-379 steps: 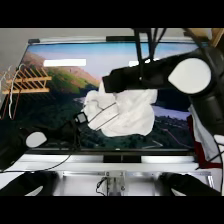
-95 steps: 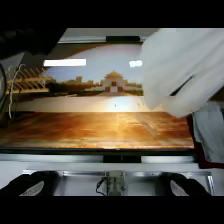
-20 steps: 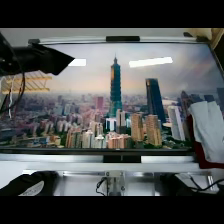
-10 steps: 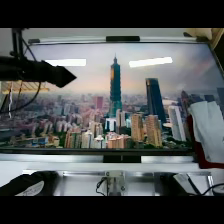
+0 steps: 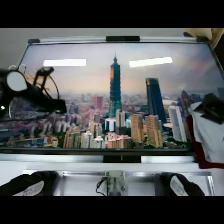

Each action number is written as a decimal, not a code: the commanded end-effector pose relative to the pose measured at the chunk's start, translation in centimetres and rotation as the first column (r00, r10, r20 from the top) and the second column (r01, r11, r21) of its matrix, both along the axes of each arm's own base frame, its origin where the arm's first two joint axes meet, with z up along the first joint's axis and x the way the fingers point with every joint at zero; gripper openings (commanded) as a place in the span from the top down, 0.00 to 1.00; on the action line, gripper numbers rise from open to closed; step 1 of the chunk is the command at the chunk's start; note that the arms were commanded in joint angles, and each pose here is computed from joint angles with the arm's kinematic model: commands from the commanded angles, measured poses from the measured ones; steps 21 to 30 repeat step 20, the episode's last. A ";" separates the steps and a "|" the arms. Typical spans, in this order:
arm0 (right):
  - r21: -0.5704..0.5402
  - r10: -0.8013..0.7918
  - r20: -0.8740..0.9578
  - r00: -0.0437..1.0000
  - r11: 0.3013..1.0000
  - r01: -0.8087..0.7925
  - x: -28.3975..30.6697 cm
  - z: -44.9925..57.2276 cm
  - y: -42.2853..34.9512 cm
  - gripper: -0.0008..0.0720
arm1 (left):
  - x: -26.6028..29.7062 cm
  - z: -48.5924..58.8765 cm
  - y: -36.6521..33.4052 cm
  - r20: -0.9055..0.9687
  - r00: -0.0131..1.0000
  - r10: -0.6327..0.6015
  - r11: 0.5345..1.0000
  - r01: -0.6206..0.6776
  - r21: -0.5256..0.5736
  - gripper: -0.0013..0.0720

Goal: Fold the shirts.

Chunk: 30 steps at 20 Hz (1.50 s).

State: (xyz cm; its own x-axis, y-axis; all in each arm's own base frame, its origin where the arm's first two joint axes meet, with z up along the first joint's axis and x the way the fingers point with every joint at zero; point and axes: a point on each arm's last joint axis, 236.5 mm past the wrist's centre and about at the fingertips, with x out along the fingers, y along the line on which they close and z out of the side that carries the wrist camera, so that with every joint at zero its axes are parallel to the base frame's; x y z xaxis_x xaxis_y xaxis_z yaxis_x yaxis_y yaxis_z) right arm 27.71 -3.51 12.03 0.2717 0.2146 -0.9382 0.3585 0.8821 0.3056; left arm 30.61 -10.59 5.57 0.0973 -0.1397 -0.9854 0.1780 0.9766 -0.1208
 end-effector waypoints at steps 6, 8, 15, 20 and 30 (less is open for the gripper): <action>0.014 0.236 0.051 0.970 0.971 -0.237 1.9 -3.0 7.8 0.35 | -0.7 -4.6 -0.7 -0.029 0.994 0.102 0.995 -0.102 -0.022 0.15; 0.033 0.237 0.058 0.970 0.970 -0.239 1.9 -2.9 8.3 0.35 | 0.3 -4.2 -1.8 0.016 0.995 0.101 0.993 -0.100 -0.062 0.15; 0.032 0.237 0.058 0.970 0.970 -0.239 1.9 -2.9 8.3 0.35 | 0.4 -4.2 -2.3 0.028 0.997 0.075 0.995 -0.073 -0.066 0.15; 0.033 0.237 0.058 0.970 0.970 -0.239 1.9 -2.9 8.3 0.35 | 0.4 -4.2 -2.3 0.036 0.999 0.033 0.998 -0.031 -0.060 0.15; 0.033 0.237 0.058 0.970 0.970 -0.239 1.9 -2.9 8.3 0.35 | 0.4 -4.2 -2.3 0.036 0.999 0.033 0.998 -0.031 -0.060 0.15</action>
